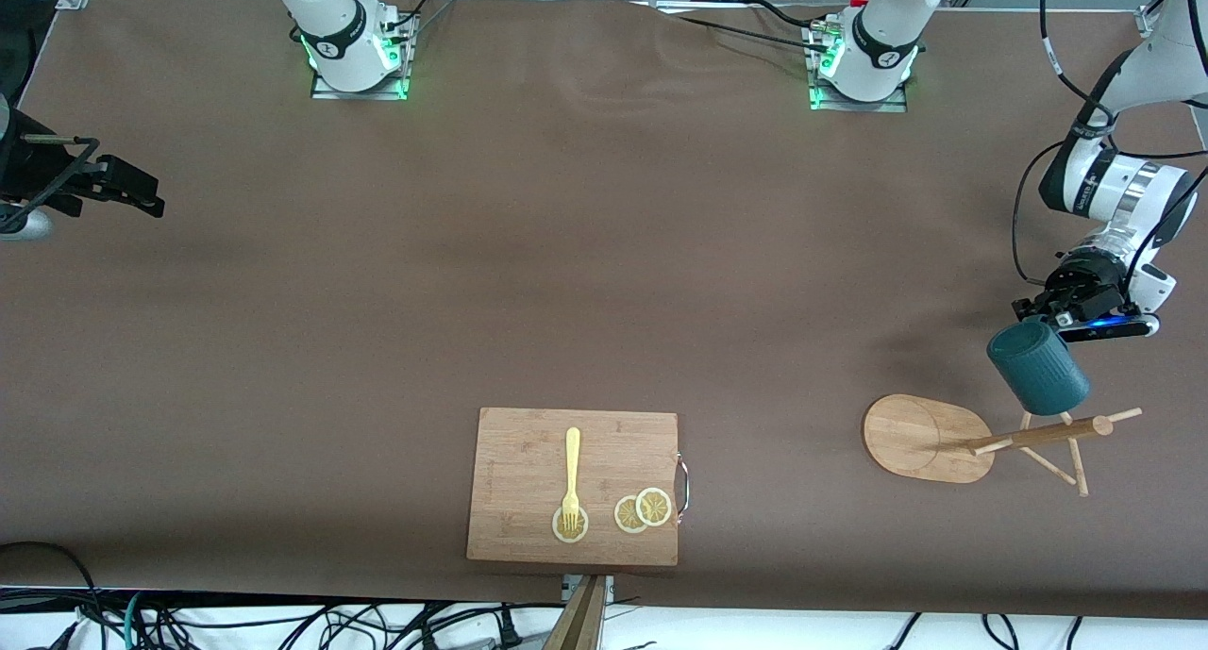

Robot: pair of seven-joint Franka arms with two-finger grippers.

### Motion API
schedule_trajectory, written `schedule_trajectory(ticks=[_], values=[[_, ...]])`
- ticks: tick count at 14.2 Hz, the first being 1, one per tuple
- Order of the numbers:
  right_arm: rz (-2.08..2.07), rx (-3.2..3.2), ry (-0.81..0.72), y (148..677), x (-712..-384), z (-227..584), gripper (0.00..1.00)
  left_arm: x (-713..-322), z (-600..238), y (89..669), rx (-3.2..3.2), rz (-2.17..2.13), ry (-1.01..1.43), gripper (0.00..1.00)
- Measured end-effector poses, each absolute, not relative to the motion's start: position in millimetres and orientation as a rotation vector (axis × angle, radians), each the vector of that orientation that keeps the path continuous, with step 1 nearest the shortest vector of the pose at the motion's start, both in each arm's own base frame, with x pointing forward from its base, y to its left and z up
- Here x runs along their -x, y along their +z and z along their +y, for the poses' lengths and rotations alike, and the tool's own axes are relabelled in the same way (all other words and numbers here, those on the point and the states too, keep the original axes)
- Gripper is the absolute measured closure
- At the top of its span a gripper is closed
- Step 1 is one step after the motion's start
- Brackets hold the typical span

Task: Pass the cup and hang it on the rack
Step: 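Lower the mug onto a rack peg with the left gripper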

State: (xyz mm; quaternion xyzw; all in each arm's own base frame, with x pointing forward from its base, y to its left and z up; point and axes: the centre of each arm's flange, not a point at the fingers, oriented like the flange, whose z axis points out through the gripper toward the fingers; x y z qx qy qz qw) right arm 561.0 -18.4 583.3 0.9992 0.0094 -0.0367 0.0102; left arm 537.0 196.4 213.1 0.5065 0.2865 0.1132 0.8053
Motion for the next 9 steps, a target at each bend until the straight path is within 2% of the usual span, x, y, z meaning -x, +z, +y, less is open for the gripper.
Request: schedule_trajectory(ticks=[9], values=[[0.066, -3.119, -0.139, 582, -559, -5, 0.00, -548, 204, 193, -1.082, 0.625, 0.245, 0.79]])
